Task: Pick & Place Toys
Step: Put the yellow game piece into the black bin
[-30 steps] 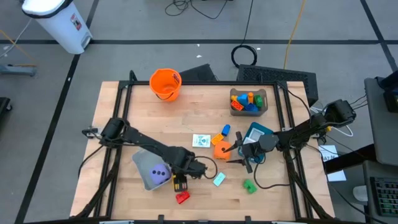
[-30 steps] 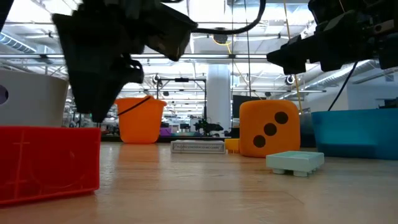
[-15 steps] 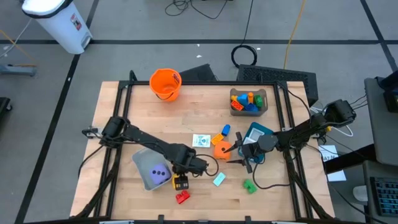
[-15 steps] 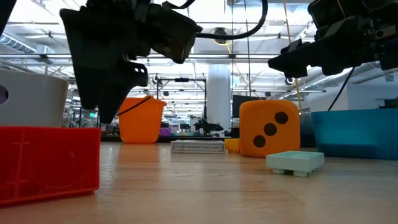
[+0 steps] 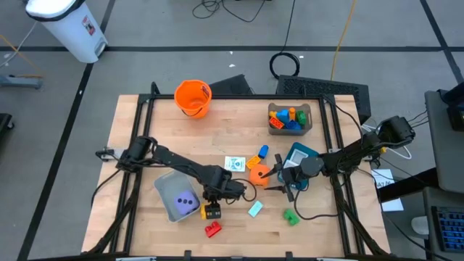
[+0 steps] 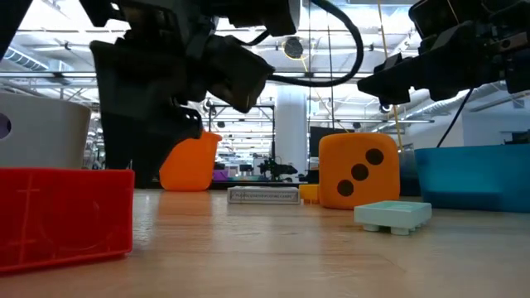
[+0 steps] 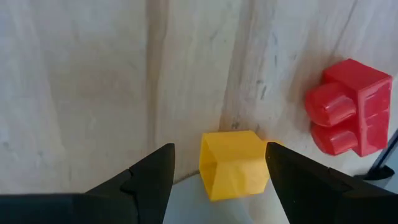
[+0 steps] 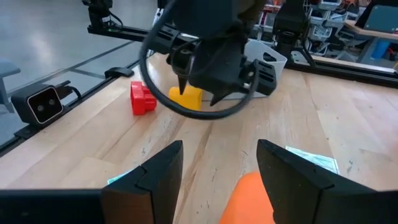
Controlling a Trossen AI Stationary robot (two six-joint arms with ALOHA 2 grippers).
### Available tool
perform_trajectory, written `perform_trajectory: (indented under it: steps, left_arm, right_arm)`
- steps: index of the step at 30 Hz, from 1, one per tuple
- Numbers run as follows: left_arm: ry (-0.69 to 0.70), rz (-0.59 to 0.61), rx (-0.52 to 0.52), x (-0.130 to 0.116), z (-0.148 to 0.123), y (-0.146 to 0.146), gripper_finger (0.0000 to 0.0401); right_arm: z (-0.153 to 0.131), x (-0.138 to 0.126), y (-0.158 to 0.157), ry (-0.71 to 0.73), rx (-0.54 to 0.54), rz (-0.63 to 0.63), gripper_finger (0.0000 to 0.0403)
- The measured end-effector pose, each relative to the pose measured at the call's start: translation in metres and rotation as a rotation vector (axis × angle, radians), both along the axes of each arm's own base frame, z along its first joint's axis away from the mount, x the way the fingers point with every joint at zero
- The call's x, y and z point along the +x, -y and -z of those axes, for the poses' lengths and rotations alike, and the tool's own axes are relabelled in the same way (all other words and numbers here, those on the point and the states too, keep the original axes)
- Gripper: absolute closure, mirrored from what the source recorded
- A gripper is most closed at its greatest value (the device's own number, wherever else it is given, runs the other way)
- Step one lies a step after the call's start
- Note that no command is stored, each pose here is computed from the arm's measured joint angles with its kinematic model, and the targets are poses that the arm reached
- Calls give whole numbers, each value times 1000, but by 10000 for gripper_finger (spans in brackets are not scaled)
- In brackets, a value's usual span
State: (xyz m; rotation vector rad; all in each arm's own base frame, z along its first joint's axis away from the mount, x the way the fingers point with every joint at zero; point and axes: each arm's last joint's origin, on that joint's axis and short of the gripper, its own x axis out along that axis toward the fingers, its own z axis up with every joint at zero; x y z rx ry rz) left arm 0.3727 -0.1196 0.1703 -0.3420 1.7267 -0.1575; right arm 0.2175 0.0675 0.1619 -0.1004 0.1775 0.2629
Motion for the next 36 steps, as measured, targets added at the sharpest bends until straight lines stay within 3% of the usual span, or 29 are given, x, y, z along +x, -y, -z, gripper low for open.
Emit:
perform_trajectory:
  steps: [22,27,36]
  left_arm:
    - [-148,-32,-153,2,25,-6,168]
    - [-172,-27,-169,2,29,-5,211]
    - [-177,-12,-226,2,29,-4,334]
  right_arm:
    - [2,0,0,-17,-2,-1,206]
    - [2,0,0,-19,-3,-1,206]
    - [2,0,0,-19,-3,0,206]
